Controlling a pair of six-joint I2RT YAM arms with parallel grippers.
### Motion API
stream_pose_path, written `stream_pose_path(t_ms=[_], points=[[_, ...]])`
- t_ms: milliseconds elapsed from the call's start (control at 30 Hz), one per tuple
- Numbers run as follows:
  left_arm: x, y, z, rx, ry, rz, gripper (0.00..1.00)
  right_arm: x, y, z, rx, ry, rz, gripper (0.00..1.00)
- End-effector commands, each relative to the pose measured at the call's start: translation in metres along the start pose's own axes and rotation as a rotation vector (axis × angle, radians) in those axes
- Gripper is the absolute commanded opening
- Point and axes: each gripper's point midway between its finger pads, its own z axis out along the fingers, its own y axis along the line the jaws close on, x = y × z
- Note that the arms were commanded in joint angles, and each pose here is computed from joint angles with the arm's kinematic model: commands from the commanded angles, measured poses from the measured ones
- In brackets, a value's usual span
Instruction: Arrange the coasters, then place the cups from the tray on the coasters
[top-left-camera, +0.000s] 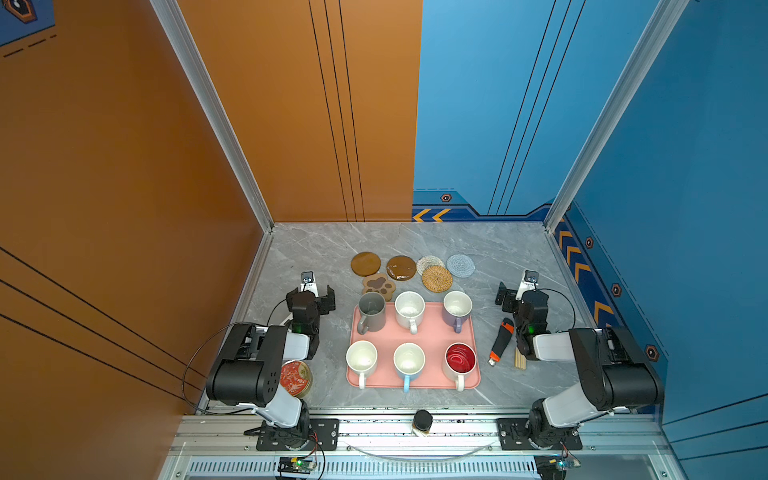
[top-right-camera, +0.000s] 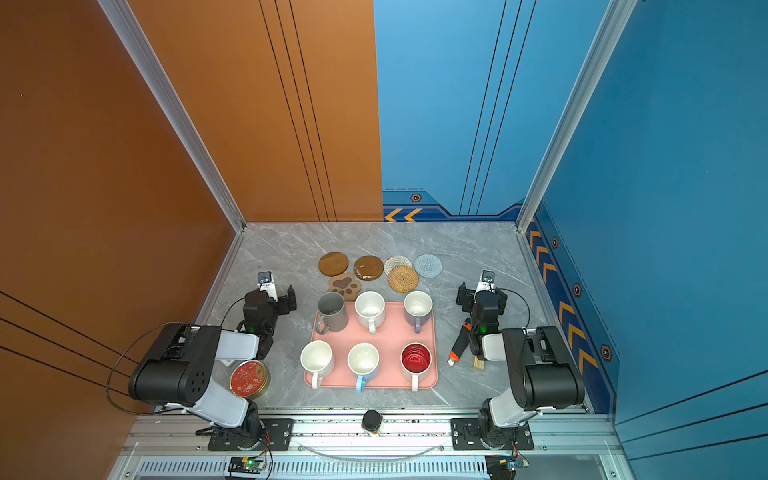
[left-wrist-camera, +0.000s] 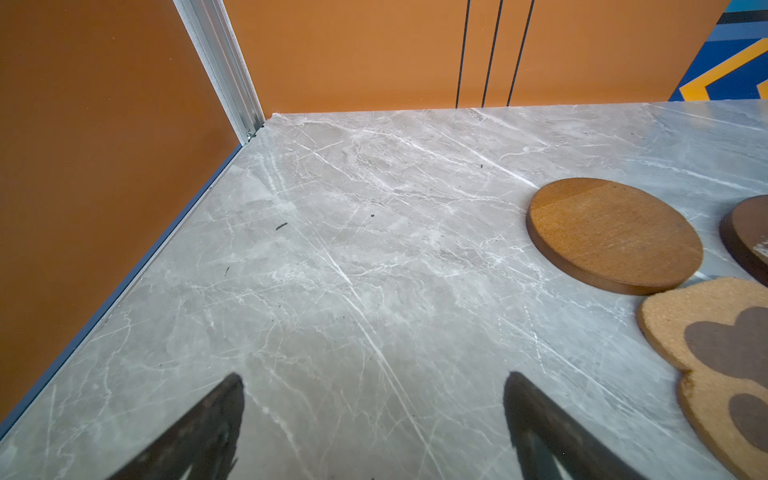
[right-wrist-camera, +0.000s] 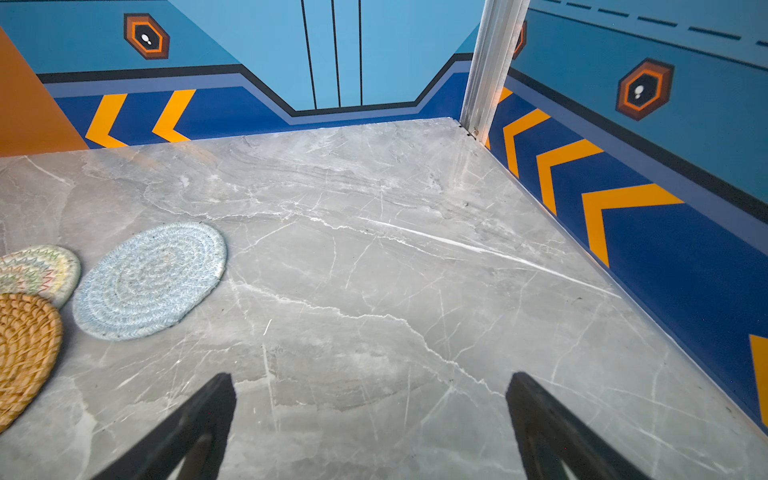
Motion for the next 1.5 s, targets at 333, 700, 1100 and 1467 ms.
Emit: stream_pose_path(t_ms=[333, 700, 1100, 1467], points=[[-0.0036, 0.0021, 0.0001, -0.014, -0.006, 0.0, 0.98, -0.0003, 0.0035, 0.002, -0.036, 0.007, 0.006, 1.0], [-0.0038, 0.002, 0.0, -0.013, -0.007, 0.0, 0.98, 0.0002, 0.0029, 0.002, -0.038, 0.008, 0.009, 1.0], [-0.0035, 0.0019, 0.0002, -0.013, -0.006, 0.001, 0.98, 0.0004, 0.0033, 0.0019, -0.039, 0.008, 0.009, 1.0], [-0.0037, 0.002, 0.0007, -0.013, -0.006, 0.0, 0.98, 0.0005, 0.0029, 0.0019, -0.036, 0.009, 0.009, 1.0]])
